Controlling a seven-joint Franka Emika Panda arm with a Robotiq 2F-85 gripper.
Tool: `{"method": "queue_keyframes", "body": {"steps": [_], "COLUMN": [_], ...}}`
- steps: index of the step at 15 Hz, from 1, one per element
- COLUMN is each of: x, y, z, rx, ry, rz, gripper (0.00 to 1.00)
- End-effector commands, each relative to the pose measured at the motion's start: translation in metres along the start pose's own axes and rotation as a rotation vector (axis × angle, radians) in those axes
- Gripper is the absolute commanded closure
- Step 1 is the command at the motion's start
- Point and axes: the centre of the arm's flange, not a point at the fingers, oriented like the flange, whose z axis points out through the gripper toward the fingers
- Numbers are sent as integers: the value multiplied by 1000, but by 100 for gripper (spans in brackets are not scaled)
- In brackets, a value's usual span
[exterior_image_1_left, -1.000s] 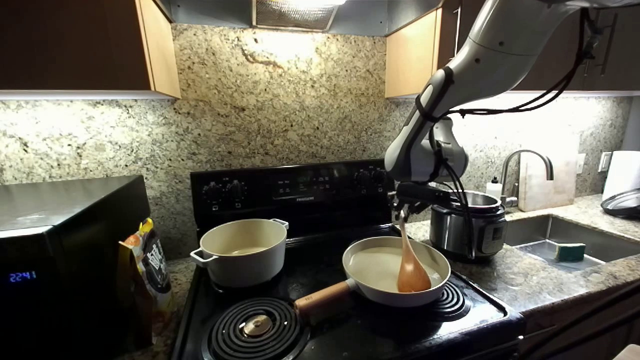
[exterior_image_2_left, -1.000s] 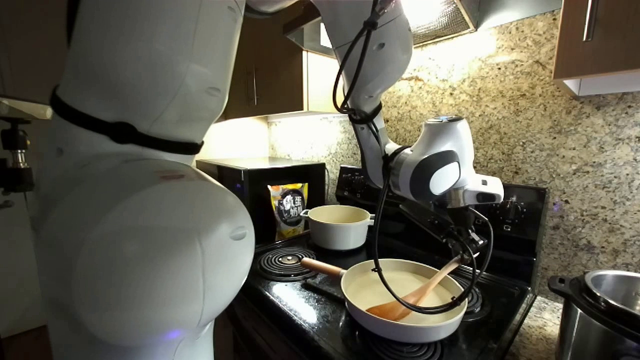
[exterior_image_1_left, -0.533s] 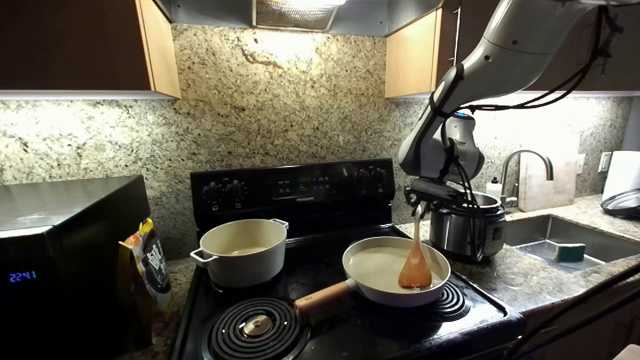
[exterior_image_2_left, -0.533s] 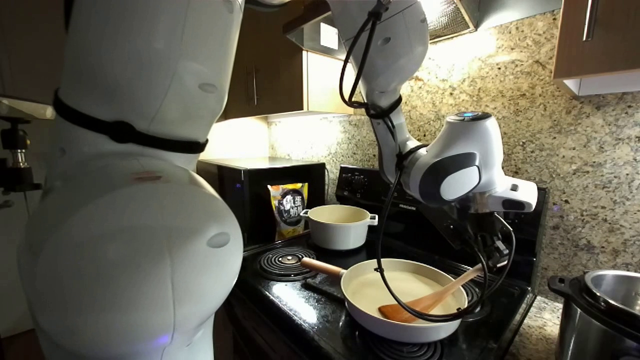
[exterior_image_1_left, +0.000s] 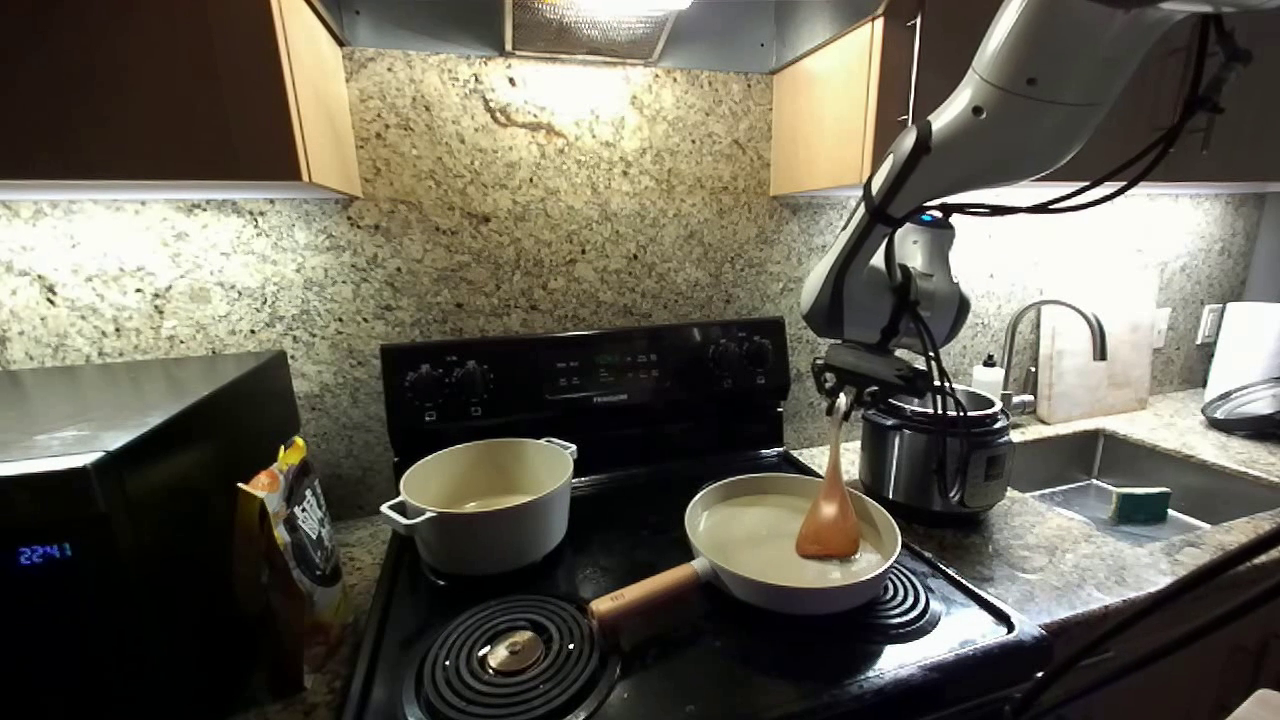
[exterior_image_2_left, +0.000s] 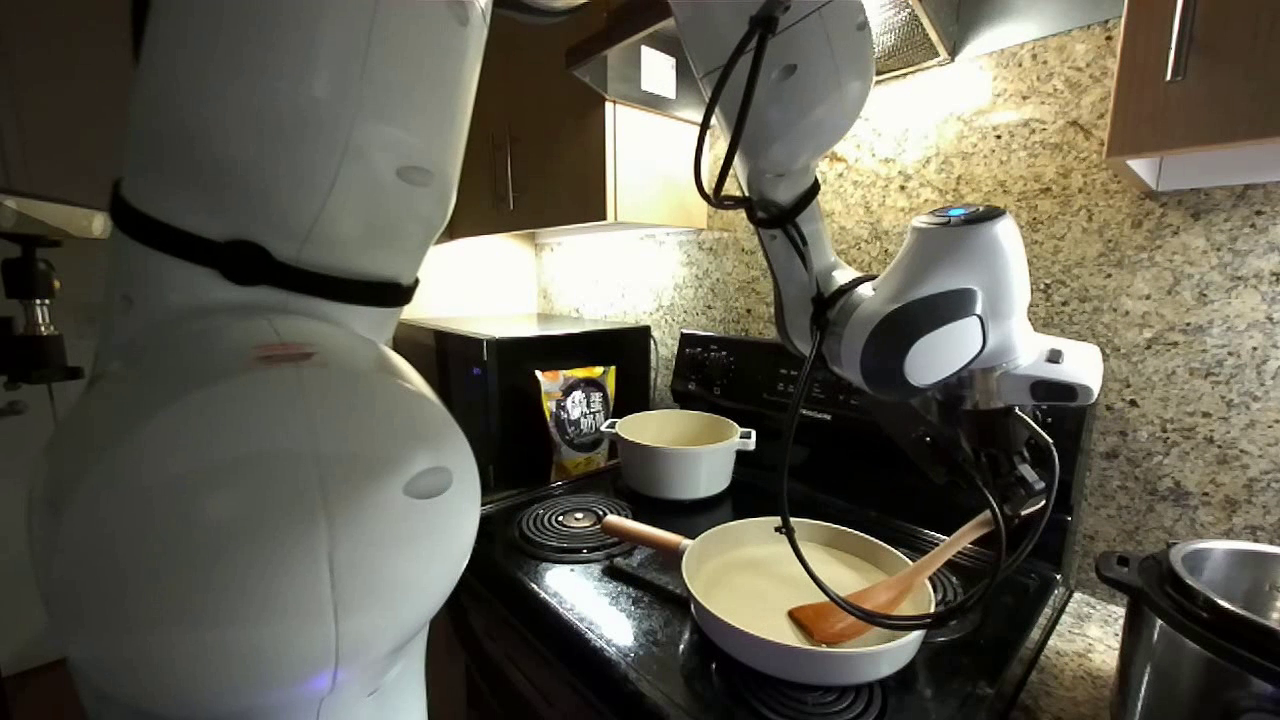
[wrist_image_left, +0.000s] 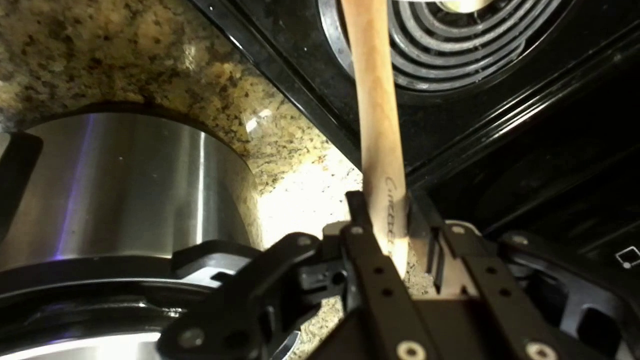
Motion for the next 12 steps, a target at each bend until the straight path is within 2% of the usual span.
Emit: {"method": "queue_keyframes", "body": {"steps": [1,6,10,12], "x": [14,34,38,36], "y": [-18,-43,-66,-96], "z": [0,9,19,13], "rx": [3,11,13,18], "ry": [9,3,-19,-33], "rz": [-25,-77,-119,-151], "gripper": [94,94,94,94]}}
